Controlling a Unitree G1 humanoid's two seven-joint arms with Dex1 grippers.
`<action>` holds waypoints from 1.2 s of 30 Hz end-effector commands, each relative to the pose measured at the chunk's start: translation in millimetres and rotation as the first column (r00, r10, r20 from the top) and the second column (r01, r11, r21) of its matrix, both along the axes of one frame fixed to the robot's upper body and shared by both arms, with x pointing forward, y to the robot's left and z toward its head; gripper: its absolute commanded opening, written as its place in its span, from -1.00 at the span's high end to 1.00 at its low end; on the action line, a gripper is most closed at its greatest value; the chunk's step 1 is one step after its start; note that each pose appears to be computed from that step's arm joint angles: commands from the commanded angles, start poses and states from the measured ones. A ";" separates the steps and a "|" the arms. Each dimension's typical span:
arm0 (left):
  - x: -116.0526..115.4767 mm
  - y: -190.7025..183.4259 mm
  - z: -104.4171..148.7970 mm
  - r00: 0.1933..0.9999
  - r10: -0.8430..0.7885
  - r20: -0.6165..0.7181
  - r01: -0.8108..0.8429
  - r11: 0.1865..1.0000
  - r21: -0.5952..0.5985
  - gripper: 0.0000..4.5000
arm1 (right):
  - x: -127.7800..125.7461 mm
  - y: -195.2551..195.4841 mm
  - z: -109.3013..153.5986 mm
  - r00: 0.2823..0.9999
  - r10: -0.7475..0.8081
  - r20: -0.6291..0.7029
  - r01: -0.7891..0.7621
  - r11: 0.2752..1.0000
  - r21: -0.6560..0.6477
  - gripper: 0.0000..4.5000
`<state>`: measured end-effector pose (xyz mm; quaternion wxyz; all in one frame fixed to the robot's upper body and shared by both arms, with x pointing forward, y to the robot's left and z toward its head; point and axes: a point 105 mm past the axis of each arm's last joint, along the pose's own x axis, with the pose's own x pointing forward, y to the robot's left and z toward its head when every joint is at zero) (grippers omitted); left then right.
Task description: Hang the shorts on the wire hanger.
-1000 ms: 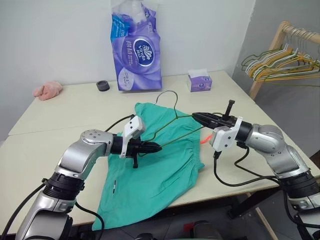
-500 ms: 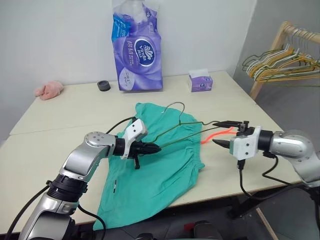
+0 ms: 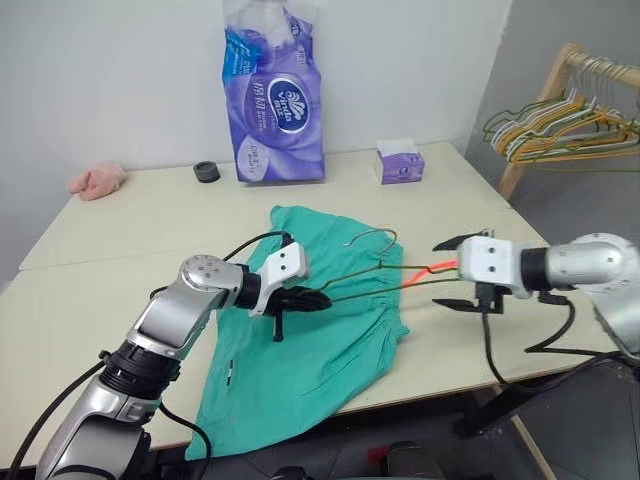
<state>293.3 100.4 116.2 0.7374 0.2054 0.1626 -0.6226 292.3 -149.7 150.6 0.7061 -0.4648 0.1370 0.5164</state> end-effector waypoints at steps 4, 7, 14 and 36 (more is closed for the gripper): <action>-2.2 -1.6 9.9 0.998 -0.031 0.052 0.031 0.999 0.008 1.00 | 11.7 3.0 1.1 1.000 0.003 0.013 -0.003 0.998 -0.058 -0.74; -2.0 -0.5 9.9 0.998 -0.028 0.057 0.027 1.000 0.011 1.00 | 9.3 4.2 2.7 1.000 0.019 -0.011 -0.020 0.997 -0.070 -0.34; -2.1 -1.2 8.6 0.997 -0.029 0.068 0.028 0.999 0.016 1.00 | -0.2 11.2 4.7 0.996 0.061 -0.059 -0.066 0.994 -0.082 0.69; 62.3 58.1 55.0 0.844 0.501 0.194 -0.406 0.831 -0.381 0.04 | -23.2 -33.6 -7.5 0.960 -0.192 -0.203 0.196 0.981 -0.001 1.00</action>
